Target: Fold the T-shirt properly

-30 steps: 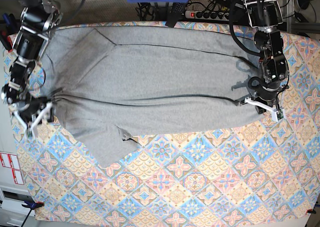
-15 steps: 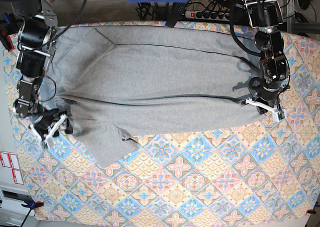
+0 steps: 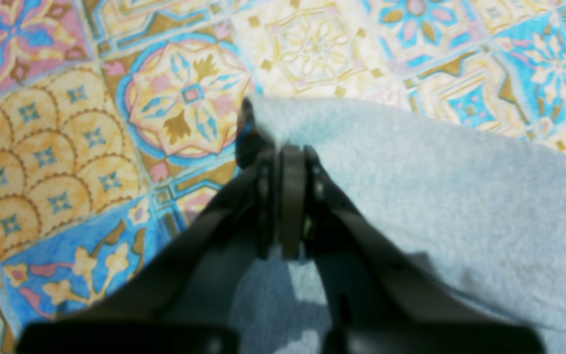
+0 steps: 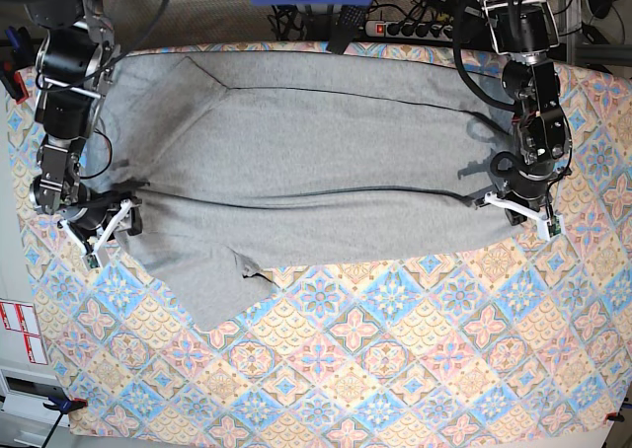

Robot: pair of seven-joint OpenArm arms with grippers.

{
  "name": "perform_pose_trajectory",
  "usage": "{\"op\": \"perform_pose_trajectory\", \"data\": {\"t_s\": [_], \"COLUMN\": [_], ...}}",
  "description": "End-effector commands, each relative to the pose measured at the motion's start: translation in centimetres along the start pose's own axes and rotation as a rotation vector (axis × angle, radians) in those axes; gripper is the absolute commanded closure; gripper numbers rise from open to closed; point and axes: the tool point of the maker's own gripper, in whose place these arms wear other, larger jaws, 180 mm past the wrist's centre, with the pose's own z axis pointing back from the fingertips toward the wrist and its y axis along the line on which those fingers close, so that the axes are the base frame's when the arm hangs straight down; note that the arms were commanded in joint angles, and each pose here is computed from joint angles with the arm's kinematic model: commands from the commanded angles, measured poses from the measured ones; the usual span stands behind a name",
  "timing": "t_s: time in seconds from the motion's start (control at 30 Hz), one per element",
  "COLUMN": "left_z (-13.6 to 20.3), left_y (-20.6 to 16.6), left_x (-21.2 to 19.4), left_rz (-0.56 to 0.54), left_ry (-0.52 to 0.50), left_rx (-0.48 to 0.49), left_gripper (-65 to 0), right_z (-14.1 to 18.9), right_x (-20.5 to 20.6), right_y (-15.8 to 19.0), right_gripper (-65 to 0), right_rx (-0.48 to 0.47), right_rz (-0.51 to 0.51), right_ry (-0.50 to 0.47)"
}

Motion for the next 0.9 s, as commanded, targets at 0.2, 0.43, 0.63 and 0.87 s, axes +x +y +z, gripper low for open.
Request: {"op": "perform_pose_trajectory", "data": {"t_s": [0.2, 0.43, 0.63, 0.87], "left_z": [0.1, 0.1, 0.2, 0.2], "left_y": [0.0, 0.0, 0.1, 0.7], "left_x": [2.2, 2.1, 2.2, 2.3], "left_rz": [-0.006, -0.006, -0.004, -0.004], "left_ry": [-0.063, -0.062, -0.063, -0.069], "left_rx": [-0.005, -0.005, -0.003, 0.008], "left_gripper": [0.0, 0.0, 0.0, 0.0], "right_z": [0.8, 0.8, 1.0, 2.6], "right_x": [3.4, 3.6, 3.6, 5.1], "right_y": [-1.4, -1.4, -1.5, -2.4], "right_gripper": [-7.9, -2.7, -0.2, -0.2], "right_rx": [-0.023, -0.023, -0.026, -0.070], "right_rz": [0.009, 0.008, 0.003, 0.036], "right_ry": [-0.091, -0.106, -0.111, -0.173]}}
